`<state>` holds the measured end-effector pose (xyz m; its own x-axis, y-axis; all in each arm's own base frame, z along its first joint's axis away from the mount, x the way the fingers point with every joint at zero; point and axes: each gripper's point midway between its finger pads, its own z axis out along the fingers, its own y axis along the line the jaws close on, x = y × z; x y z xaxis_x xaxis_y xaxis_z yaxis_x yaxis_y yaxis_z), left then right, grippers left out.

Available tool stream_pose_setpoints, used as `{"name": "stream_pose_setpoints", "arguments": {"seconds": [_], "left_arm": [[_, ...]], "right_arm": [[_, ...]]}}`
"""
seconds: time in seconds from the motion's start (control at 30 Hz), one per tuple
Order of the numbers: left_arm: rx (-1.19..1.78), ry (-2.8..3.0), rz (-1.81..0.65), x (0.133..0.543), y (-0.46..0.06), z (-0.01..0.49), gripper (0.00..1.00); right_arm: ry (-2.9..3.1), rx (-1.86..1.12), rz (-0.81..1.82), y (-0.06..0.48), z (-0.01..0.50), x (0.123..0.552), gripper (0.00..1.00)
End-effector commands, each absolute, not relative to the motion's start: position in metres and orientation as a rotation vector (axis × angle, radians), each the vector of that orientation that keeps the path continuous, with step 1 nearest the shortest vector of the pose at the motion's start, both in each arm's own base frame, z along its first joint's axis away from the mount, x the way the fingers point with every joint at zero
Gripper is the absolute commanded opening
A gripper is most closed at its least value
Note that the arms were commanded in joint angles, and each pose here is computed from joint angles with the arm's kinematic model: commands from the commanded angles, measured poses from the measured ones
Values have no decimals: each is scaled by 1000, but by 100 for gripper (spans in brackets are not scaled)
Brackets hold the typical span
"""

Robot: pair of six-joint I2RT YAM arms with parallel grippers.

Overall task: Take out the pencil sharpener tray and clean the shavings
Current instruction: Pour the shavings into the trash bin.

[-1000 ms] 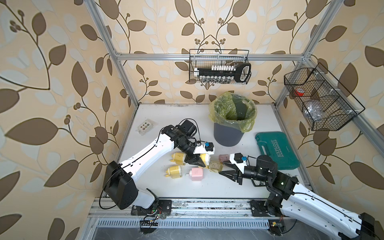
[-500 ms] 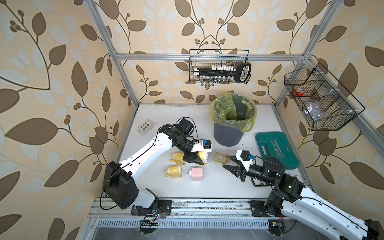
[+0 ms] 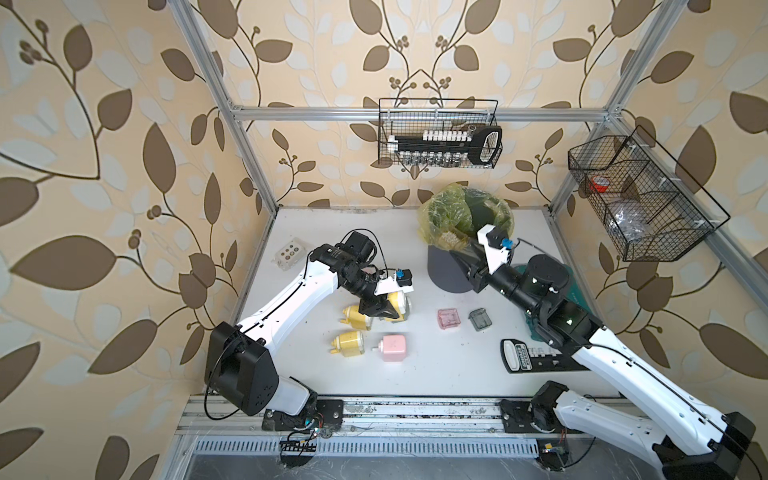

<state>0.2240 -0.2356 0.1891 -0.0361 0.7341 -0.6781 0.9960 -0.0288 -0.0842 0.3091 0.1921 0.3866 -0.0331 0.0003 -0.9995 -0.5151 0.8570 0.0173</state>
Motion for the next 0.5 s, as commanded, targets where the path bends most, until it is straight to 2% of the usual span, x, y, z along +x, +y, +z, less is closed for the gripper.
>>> {"name": "stream_pose_setpoints", "arguments": {"seconds": [0.0,0.2,0.47], "left_arm": [[1809,1804,-769,232,-238,191,0],[1801,1797,-756,234,-239,186,0],[1809,1784,-747,232,-241,182,0]], "right_arm": [[1594,-149,516,159,420,338,0],[1810,207,697,126,423,377,0],[1912,587,1013,118,403,381,0]]}}
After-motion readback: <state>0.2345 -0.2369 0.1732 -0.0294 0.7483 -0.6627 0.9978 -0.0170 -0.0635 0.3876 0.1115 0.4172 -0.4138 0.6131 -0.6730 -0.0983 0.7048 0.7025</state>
